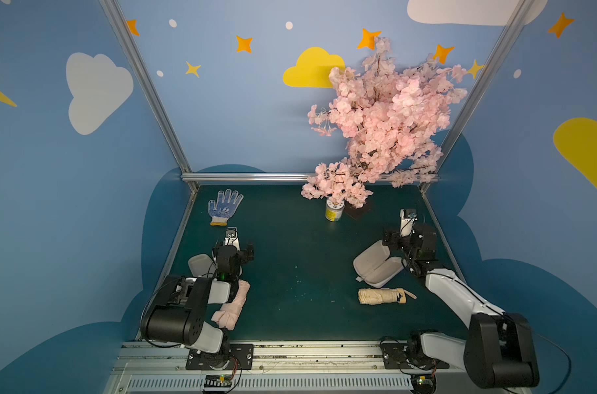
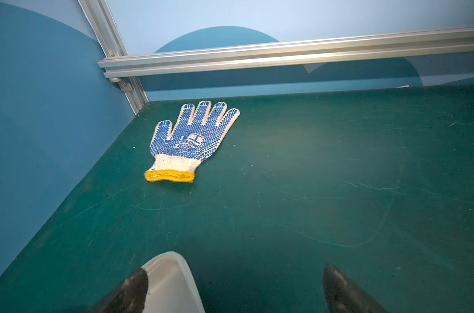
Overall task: Put umbrellas into zippered umbrella sleeves
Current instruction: Move the umbrella to the center of the board.
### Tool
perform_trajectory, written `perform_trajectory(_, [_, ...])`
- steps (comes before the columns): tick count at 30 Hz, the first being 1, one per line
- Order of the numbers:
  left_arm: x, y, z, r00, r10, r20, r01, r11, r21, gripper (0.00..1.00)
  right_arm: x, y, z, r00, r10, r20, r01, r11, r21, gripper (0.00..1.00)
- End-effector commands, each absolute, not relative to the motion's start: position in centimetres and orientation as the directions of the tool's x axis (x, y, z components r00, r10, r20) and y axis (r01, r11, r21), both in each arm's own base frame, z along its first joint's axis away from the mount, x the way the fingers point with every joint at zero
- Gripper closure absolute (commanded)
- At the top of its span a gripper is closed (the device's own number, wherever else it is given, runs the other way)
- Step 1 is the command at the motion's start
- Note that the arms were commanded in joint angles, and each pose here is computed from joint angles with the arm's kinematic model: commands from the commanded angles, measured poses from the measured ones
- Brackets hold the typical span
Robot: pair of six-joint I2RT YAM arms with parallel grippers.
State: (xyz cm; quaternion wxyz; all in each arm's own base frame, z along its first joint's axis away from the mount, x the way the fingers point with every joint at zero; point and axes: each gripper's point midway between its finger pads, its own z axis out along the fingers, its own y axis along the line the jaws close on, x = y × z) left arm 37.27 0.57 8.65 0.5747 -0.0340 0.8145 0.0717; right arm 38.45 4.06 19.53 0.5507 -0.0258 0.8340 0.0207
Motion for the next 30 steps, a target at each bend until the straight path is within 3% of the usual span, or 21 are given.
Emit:
perform_trajectory(1, [37.5, 1.0, 10.2, -0.282, 0.036, -0.959, -0.166, 0.982, 0.085, 0.0, 35.6, 3.4, 18.8, -0.538, 0.005, -0.843, 0.053, 0.998, -0.028, 0.08])
perform_trajectory(4, [37.4, 1.2, 12.7, -0.197, 0.087, -0.977, -0.191, 0.974, 0.125, 0.0, 34.6, 4.4, 19.3, -0.575, 0.031, -0.818, 0.064, 0.998, -0.007, 0.09])
perform_trajectory(6, [37.0, -0.8, 14.6, -0.25, 0.127, -0.96, -0.119, 0.98, 0.161, 0.0, 34.5, 5.8, 20.2, -0.57, 0.113, -0.814, 0.038, 0.993, 0.111, 0.08])
perform_trajectory(8, [36.6, -1.6, 17.3, -0.248, 0.108, -0.963, -0.096, 0.986, 0.135, 0.0, 34.0, 6.5, 20.3, -0.575, 0.33, -0.749, 0.117, 0.939, 0.324, 0.08])
perform_trajectory(10, [36.0, -1.7, 18.6, -0.248, 0.064, -0.967, -0.118, 0.988, 0.095, 0.0, 33.9, 9.9, 21.4, -0.598, 0.329, -0.731, -0.083, 0.882, 0.465, 0.11])
perform_trajectory(12, [35.1, -0.8, 19.2, -0.319, -0.017, -0.948, -0.185, 0.982, 0.045, 0.0, 33.6, 10.9, 22.4, -0.614, 0.347, -0.709, -0.112, 0.851, 0.513, 0.17])
perform_trajectory(18, [31.2, 1.8, 20.2, -0.422, -0.366, -0.829, -0.455, 0.877, -0.155, 0.0, 31.5, 11.9, 21.4, -0.732, 0.255, -0.632, -0.019, 0.919, 0.393, 0.2])
perform_trajectory(20, [31.0, 0.3, 20.3, -0.457, -0.421, -0.783, -0.369, 0.891, -0.264, 0.03, 30.5, 13.0, 20.7, -0.771, 0.2, -0.604, -0.018, 0.942, 0.335, 0.2])
perform_trajectory(22, [30.4, -1.2, 19.5, -0.558, -0.435, -0.706, -0.307, 0.899, -0.312, 0.14, 29.4, 15.0, 20.5, -0.787, 0.134, -0.602, -0.059, 0.955, 0.29, 0.2])
perform_trajectory(26, [27.2, -3.5, 17.0, -0.792, -0.375, -0.481, -0.311, 0.927, -0.21, 0.23, 26.8, 20.6, 20.1, -0.782, -0.032, -0.622, -0.182, 0.967, 0.179, 0.2])
perform_trajectory(30, [23.4, -3.7, 14.7, -0.862, -0.385, -0.331, -0.369, 0.922, -0.113, 0.2, 24.9, 26.2, 19.6, -0.751, -0.158, -0.641, -0.314, 0.94, 0.136, 0.19])
